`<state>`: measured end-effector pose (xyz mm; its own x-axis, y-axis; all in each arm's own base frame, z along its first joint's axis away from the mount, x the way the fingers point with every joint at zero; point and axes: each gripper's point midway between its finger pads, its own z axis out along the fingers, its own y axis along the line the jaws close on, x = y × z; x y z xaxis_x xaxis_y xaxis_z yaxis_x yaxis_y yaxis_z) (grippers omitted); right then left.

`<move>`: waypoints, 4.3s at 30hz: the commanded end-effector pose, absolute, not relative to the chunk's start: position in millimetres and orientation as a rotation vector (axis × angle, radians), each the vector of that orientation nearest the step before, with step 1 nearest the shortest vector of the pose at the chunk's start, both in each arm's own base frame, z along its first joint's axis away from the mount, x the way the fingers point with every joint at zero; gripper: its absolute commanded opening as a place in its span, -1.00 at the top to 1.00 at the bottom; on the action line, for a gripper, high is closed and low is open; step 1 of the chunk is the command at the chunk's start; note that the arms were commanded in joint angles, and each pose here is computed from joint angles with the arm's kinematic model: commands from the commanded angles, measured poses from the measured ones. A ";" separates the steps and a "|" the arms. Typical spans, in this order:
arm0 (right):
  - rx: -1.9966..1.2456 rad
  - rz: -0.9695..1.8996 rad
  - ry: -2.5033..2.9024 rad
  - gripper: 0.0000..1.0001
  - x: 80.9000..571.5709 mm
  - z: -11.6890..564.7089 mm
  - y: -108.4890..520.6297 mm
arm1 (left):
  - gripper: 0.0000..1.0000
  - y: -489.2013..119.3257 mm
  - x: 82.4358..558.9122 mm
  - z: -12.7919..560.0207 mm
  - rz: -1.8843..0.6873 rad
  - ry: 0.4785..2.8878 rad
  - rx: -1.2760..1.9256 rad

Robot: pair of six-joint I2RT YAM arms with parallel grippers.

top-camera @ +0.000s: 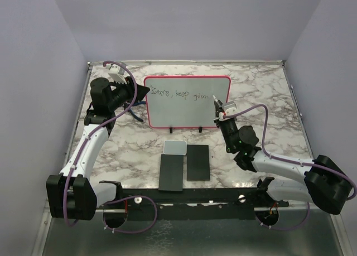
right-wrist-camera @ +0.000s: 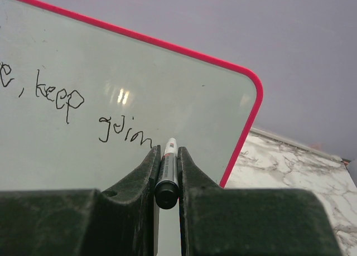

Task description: Write a sentence on the whiteboard

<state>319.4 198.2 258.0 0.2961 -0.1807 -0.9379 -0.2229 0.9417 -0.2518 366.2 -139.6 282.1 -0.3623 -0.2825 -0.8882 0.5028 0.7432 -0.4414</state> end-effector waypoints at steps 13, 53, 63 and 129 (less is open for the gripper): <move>-0.372 0.044 1.264 0.99 325.6 258.4 204.2 | 0.46 -139.1 362.3 284.7 -0.807 1.747 0.187; -0.403 0.048 1.314 0.99 325.8 243.5 207.0 | 0.46 -139.5 362.0 286.6 -0.808 1.743 0.190; -0.387 0.029 1.318 0.99 326.3 243.7 202.5 | 0.46 -139.9 362.0 285.7 -0.809 1.746 0.190; -0.373 0.005 1.270 0.99 326.0 261.4 198.3 | 0.46 -140.0 361.4 287.2 -0.809 1.742 0.192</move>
<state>324.4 198.8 245.7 0.2726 -0.2199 -0.9366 -0.2191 0.9338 -0.2830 365.8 -139.3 283.2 -0.3582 -0.2822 -0.8900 0.5036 0.7443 -0.4387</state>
